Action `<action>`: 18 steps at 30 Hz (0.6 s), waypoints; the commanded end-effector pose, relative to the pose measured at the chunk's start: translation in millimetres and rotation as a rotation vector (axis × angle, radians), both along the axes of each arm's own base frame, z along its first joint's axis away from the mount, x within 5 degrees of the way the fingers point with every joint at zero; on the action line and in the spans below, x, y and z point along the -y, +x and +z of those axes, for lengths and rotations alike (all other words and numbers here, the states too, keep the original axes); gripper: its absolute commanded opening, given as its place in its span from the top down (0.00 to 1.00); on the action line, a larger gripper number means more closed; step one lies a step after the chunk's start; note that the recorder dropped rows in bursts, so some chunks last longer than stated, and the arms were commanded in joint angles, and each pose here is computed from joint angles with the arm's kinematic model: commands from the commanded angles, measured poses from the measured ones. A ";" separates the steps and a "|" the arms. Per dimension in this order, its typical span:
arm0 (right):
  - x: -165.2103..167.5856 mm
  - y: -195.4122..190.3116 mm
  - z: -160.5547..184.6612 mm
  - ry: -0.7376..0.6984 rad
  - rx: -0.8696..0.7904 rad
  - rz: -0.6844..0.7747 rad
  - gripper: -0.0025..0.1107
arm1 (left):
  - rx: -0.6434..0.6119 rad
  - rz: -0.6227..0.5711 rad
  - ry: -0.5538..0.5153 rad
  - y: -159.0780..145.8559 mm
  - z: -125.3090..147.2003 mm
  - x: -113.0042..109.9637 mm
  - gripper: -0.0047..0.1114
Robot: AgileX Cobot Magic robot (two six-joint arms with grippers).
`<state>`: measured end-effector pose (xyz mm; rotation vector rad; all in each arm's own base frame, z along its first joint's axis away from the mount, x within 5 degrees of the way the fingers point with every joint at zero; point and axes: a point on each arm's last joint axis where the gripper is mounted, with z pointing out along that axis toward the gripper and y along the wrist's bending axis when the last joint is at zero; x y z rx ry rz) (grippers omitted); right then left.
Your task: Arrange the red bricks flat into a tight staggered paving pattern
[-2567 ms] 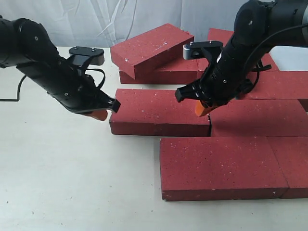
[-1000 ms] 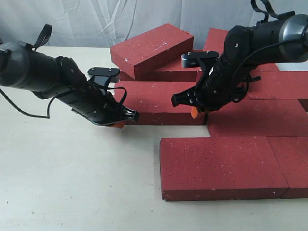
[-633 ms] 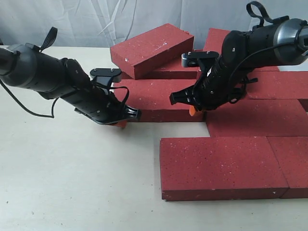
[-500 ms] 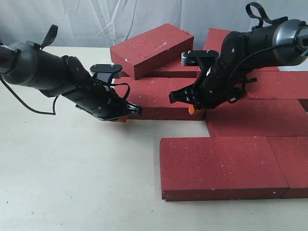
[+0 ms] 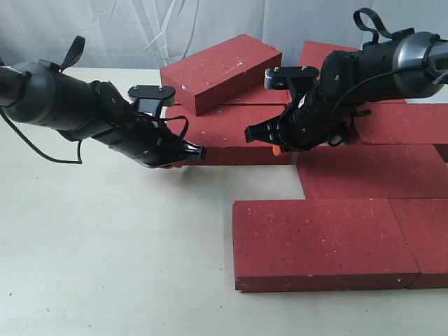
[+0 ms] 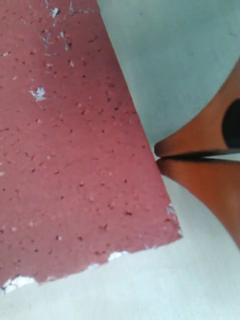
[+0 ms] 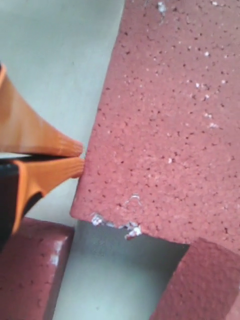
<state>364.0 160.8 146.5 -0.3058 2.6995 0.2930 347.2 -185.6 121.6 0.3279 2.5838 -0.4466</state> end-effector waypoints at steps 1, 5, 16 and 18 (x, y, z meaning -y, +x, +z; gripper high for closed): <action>0.3 2.7 0.3 0.004 0.033 -0.008 0.99 | 0.028 0.014 -0.008 2.8 3.5 1.4 0.96; 0.0 2.8 0.4 0.008 0.033 -0.012 0.99 | 0.026 0.013 -0.008 2.6 3.4 1.4 0.96; 2.8 -7.1 41.6 0.038 0.070 -0.007 0.99 | 0.044 -0.020 -0.041 -3.5 31.6 2.1 0.96; 3.5 -9.1 50.0 0.045 0.083 -0.005 0.99 | 0.050 -0.028 -0.051 -5.4 39.8 2.1 0.96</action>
